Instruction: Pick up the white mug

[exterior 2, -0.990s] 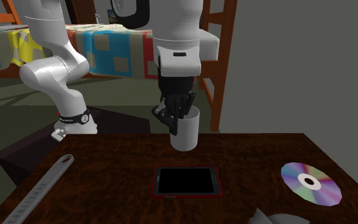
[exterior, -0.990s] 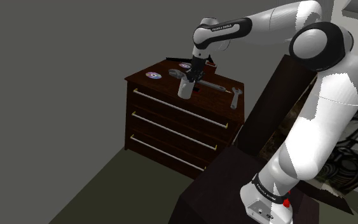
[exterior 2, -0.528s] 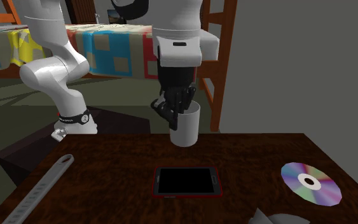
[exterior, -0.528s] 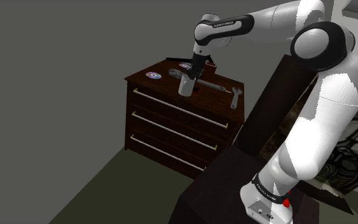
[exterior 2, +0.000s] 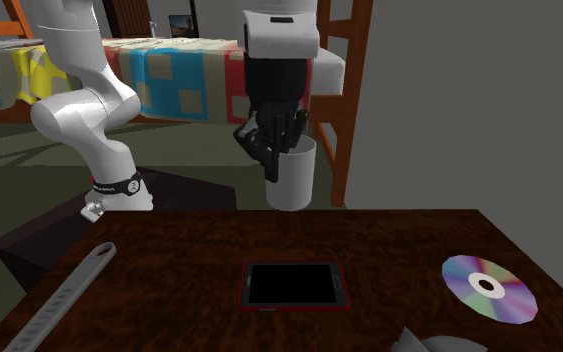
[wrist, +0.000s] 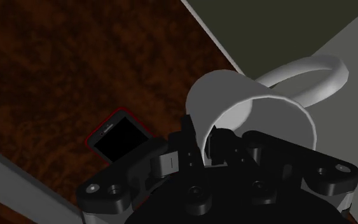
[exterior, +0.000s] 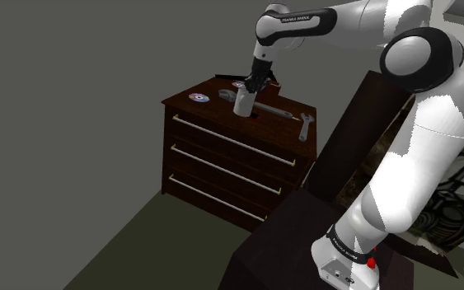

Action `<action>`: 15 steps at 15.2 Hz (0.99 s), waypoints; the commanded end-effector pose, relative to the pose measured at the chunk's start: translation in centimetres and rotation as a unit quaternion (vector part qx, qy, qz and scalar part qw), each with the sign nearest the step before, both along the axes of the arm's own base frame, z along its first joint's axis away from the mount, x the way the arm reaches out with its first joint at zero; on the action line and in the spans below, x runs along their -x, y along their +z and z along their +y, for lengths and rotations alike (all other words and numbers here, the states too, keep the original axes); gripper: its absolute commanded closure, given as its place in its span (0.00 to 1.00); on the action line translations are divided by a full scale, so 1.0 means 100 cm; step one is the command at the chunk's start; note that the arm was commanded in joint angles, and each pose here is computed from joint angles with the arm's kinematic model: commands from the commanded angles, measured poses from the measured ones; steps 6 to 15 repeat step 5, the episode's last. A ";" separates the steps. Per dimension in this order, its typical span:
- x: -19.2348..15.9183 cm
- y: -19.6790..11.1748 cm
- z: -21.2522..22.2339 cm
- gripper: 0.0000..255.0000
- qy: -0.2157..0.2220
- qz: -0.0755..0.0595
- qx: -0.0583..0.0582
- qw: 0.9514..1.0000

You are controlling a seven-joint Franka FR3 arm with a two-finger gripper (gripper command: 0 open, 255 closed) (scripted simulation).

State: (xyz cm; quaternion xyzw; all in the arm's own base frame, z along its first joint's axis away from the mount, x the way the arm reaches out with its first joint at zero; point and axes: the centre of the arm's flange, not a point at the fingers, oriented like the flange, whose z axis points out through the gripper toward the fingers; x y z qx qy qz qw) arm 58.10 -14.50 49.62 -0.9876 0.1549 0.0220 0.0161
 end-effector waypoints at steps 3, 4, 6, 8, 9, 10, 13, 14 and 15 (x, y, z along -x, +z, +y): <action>-0.001 0.021 0.001 1.00 0.000 0.000 0.000 1.000; 0.000 0.022 0.001 1.00 0.000 0.000 0.000 1.000; 0.000 0.022 0.001 1.00 0.000 0.000 0.000 1.000; 0.000 0.022 0.001 1.00 0.000 0.000 0.000 1.000; 0.000 0.022 0.001 1.00 0.000 0.000 0.000 1.000; 0.000 0.022 0.001 1.00 0.000 0.000 0.000 1.000; 0.000 0.022 0.001 1.00 0.000 0.000 0.000 1.000; 0.000 0.022 0.001 1.00 0.000 0.000 0.000 1.000; 0.000 0.022 0.001 1.00 0.000 0.000 0.000 1.000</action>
